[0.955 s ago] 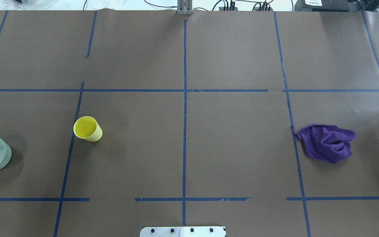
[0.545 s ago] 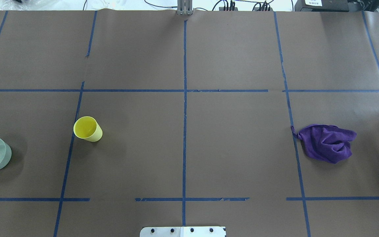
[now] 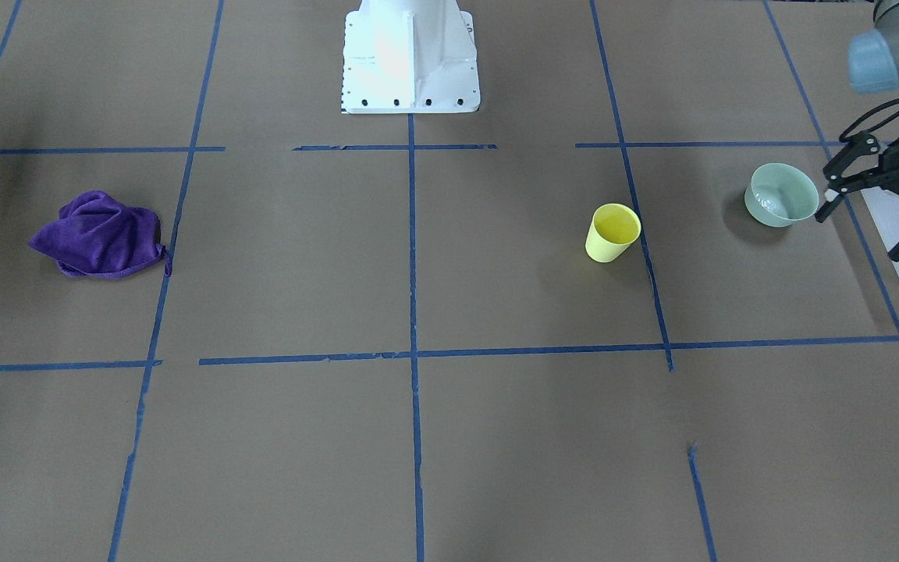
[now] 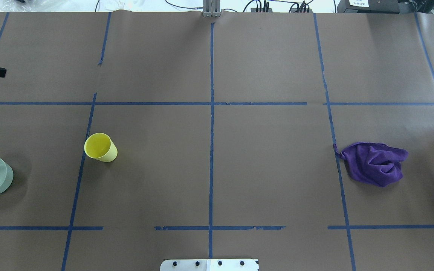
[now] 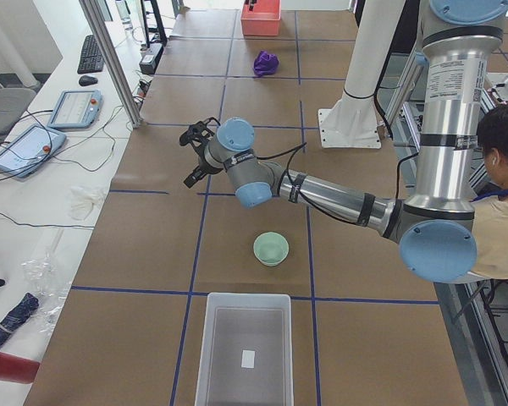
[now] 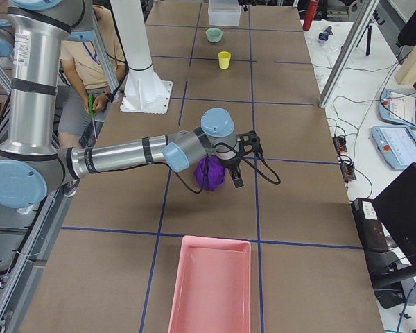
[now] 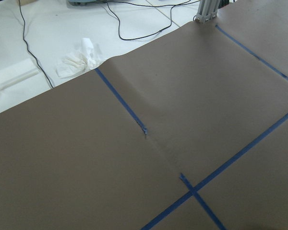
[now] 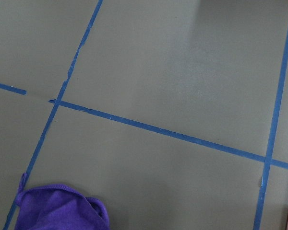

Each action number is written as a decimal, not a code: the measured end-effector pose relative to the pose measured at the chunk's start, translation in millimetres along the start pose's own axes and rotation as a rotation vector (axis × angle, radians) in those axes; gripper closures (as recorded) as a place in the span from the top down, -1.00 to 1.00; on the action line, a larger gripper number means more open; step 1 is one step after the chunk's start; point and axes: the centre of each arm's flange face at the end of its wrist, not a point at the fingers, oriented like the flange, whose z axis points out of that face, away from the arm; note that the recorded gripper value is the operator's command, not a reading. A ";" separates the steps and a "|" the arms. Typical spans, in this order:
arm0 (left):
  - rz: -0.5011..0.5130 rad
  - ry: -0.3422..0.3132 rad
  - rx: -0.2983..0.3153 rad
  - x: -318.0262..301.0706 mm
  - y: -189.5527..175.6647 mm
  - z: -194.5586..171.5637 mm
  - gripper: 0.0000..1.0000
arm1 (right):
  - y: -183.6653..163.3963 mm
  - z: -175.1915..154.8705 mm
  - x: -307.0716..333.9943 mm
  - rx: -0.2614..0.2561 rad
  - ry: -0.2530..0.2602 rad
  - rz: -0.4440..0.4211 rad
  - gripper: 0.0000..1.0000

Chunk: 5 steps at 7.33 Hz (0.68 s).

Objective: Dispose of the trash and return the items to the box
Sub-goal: 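Reach the left gripper toward the yellow paper cup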

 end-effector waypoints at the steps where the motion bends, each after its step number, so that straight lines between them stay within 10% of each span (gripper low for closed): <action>1: -0.092 0.019 -0.013 27.1 10.2 18.2 1.00 | 0.0 1.3 -0.7 -0.002 0.003 0.012 1.00; 5: -0.493 -0.064 -0.072 113.7 47.8 90.6 0.48 | -0.5 6.5 -1.3 -0.004 0.030 0.014 1.00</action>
